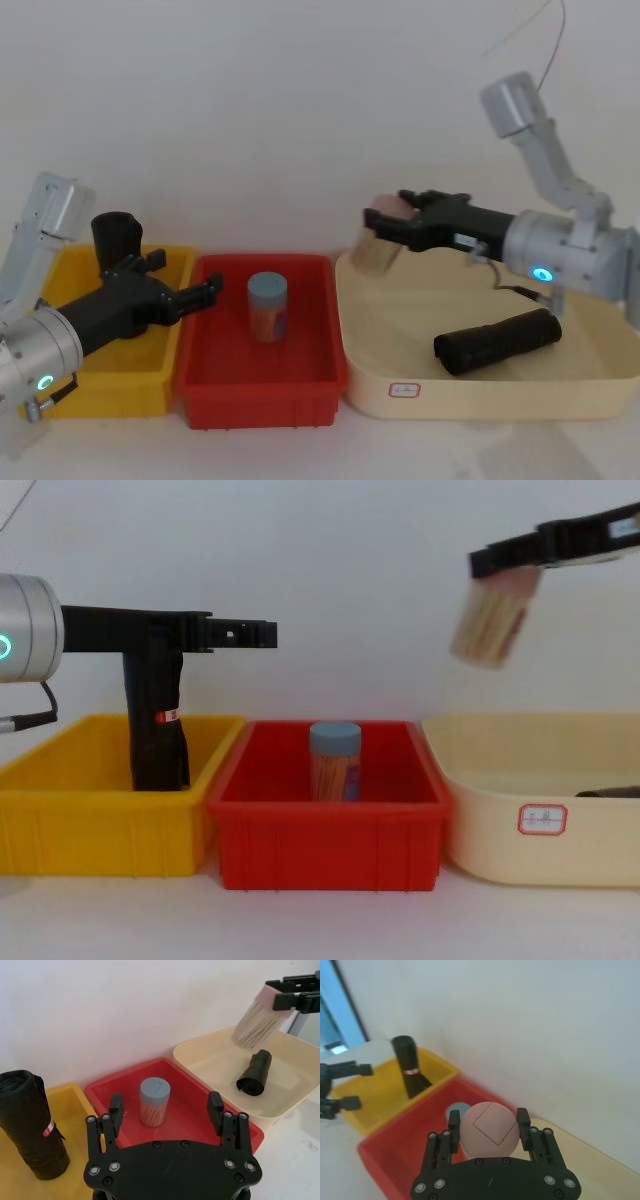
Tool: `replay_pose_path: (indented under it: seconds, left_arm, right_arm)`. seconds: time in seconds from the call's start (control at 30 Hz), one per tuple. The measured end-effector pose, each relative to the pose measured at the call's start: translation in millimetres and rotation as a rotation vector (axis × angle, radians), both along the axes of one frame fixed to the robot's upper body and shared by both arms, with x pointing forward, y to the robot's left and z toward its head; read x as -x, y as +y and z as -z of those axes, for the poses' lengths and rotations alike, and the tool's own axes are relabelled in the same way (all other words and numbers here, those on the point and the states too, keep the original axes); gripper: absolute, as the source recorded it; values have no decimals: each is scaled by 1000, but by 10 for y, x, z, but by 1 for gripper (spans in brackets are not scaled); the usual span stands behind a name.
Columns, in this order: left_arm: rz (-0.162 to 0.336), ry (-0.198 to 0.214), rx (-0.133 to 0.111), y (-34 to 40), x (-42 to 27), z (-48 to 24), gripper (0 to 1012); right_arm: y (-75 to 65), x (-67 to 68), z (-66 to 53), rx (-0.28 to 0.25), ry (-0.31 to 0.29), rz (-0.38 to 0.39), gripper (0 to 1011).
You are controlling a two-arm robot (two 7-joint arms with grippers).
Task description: Pick up the garbage bag with the one hand and transfer it to the other hand.
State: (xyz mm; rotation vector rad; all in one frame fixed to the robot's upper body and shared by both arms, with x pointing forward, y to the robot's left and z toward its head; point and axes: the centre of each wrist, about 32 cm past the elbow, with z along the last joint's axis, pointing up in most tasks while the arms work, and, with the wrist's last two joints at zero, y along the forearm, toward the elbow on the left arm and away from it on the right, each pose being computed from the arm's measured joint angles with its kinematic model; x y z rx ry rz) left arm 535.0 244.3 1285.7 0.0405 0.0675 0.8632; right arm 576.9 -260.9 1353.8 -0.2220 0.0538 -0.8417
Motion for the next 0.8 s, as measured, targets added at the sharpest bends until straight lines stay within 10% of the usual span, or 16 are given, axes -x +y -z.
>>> replay_pose_path:
  seconds: [0.8]
  left_arm:
    - [0,0,0,0,0,0,1002]
  right_arm:
    - [-399,238,229,72,-20,107,1001]
